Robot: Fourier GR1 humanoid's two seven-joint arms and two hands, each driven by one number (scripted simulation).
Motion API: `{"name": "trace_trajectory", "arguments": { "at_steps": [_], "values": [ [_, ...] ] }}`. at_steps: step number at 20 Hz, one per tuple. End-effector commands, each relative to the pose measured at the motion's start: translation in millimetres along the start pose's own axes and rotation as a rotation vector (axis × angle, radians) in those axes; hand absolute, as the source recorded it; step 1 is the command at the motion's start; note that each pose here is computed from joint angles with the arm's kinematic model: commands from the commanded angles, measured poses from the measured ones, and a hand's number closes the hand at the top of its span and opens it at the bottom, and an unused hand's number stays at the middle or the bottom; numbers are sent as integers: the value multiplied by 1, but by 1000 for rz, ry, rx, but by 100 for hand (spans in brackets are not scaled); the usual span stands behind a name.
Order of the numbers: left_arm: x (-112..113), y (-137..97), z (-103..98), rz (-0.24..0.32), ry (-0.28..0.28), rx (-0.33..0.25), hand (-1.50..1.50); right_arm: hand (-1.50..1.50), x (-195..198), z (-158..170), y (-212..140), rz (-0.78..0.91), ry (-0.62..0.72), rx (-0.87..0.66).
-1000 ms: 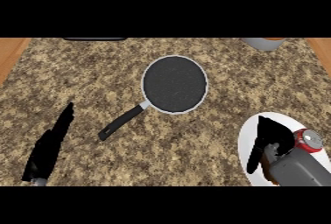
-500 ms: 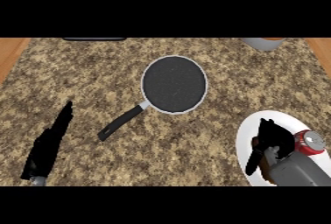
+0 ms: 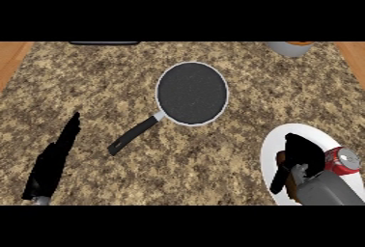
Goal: Pick the sweet potato from the plate and place it in the pan
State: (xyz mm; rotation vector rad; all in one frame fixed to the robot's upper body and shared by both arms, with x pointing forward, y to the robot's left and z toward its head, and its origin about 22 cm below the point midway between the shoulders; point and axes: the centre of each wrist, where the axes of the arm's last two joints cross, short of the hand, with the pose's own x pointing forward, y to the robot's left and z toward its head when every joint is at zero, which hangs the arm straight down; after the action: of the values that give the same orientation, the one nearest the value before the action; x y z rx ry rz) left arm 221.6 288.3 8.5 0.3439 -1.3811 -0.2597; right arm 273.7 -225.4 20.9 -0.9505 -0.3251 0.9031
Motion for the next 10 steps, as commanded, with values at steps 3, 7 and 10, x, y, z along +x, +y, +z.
{"name": "trace_trajectory", "arguments": {
  "at_steps": [3,7,10],
  "values": [
    [12,0,-12,9,2,11,0,150,5,-7,17,-16,130,76],
    [-9,-3,2,8,15,18,0,150,11,25,39,-225,117,123],
    [-6,-7,9,2,10,15,0,150,8,48,36,-425,89,148]
  ]
}}
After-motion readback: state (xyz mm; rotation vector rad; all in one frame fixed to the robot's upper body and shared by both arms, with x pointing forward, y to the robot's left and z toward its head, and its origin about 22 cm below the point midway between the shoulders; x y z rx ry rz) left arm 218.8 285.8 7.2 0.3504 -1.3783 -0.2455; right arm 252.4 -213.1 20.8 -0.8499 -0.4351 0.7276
